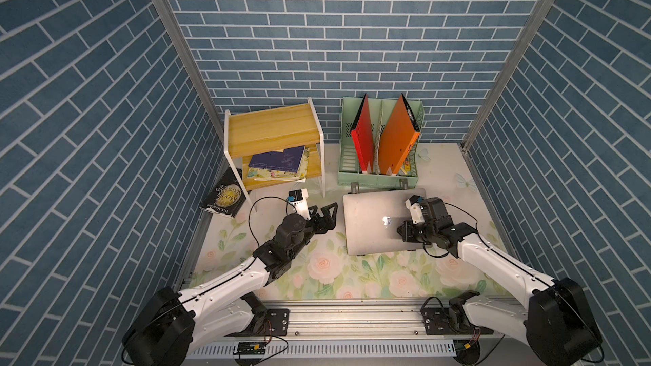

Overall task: Close the laptop lid and set it aside
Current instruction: Close the lid of the laptop, then pick up the laptop from the computer stand.

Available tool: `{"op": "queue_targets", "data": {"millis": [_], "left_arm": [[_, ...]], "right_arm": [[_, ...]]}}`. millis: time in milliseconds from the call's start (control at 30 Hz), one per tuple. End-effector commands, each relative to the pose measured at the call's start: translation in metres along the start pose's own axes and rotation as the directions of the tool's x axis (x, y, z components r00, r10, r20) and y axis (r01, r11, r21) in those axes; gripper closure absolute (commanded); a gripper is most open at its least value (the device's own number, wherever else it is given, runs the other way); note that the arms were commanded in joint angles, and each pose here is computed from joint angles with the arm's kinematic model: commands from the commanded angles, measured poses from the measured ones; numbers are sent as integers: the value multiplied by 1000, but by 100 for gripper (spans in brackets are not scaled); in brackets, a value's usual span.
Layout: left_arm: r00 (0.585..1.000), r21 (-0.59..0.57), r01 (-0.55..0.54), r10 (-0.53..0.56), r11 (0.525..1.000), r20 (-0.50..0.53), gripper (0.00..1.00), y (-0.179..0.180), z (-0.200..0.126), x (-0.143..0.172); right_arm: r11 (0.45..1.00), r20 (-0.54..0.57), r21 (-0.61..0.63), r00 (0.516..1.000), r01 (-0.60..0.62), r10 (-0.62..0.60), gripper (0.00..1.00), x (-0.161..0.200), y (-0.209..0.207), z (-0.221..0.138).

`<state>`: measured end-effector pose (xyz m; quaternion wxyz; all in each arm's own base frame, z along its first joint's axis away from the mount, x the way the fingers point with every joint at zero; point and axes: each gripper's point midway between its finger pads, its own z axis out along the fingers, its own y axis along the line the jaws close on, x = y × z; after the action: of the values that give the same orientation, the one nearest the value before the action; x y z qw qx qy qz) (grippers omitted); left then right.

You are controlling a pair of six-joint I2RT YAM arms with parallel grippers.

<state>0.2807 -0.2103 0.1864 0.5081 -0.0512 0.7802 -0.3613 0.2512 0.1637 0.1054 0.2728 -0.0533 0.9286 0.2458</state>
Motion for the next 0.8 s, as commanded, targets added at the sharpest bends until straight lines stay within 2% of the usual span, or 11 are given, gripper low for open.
{"op": "queue_targets", "data": {"millis": [0, 67, 100, 167, 267, 433, 500, 633, 767], "left_arm": [[1000, 78, 2, -1, 997, -7, 4, -2, -9, 9], [998, 123, 42, -37, 991, -41, 3, 1, -13, 23], [997, 153, 62, -53, 986, -65, 3, 0, -14, 30], [990, 195, 108, -88, 975, -107, 3, -1, -14, 43], [975, 231, 149, -104, 961, -196, 5, -6, -8, 61], [947, 252, 168, -86, 953, -308, 9, -13, 7, 82], [942, 239, 165, -82, 957, -326, 10, -11, 12, 87], [933, 222, 156, -69, 962, -354, 12, -8, 20, 95], [908, 205, 151, -54, 967, -416, 19, -5, 31, 110]], "right_arm": [[998, 277, -28, 959, 64, -53, 57, -41, 10, -40], [998, 354, -55, 935, 19, 2, 40, -46, 0, -52], [997, 358, -81, 933, -15, 43, 32, -44, -7, -52], [988, 325, -134, 938, -82, 123, 21, -39, -21, -47], [977, 301, -129, 932, -171, 203, 9, -41, -50, -42], [968, 370, -62, 896, -242, 247, 3, -55, -95, -48], [960, 384, -82, 880, -268, 278, 3, -56, -108, -45], [946, 380, -280, 886, -163, 265, 3, -60, -84, -37], [929, 318, -334, 909, -157, 268, 4, -56, -81, -24]]}}
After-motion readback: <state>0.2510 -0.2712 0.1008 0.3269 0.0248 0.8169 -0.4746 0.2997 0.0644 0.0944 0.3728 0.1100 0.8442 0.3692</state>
